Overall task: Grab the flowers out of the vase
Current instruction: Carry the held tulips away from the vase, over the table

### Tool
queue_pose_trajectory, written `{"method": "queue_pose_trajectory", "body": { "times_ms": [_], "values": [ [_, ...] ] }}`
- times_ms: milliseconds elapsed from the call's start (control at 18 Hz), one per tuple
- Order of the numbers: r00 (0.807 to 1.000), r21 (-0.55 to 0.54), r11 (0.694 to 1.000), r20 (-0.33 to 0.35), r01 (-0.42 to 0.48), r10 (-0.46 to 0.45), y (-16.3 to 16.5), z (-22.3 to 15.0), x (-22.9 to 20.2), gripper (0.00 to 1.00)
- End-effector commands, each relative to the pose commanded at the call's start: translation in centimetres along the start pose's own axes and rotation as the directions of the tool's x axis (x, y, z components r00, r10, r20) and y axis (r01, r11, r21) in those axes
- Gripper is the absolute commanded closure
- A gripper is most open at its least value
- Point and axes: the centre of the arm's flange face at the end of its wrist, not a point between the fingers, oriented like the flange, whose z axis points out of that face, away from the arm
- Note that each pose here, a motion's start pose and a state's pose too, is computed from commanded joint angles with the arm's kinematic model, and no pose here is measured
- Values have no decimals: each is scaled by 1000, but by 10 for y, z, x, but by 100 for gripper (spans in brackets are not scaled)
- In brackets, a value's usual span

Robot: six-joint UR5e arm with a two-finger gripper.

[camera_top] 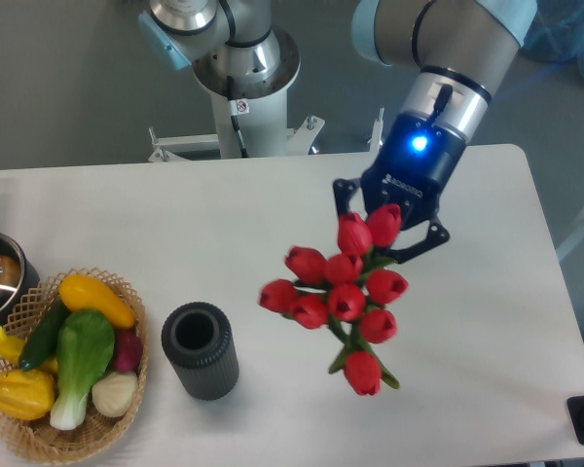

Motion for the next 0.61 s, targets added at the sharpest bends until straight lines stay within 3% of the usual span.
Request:
{"method": "queue_pose_trajectory", "body": {
  "times_ms": [111, 278, 389, 444, 611],
  "values": [
    [997, -29, 997, 5, -77, 77, 31, -3, -5, 100],
    [998, -68, 996, 19, -54, 55, 71, -12, -15, 100],
    [998, -209, 977, 37, -48, 58, 106, -17, -19, 100],
    [999, -313, 949, 17, -30, 37, 125, -12, -20, 100],
    [1000, -383, 923, -21, -29, 22, 137, -5, -21, 100]
  ]
}}
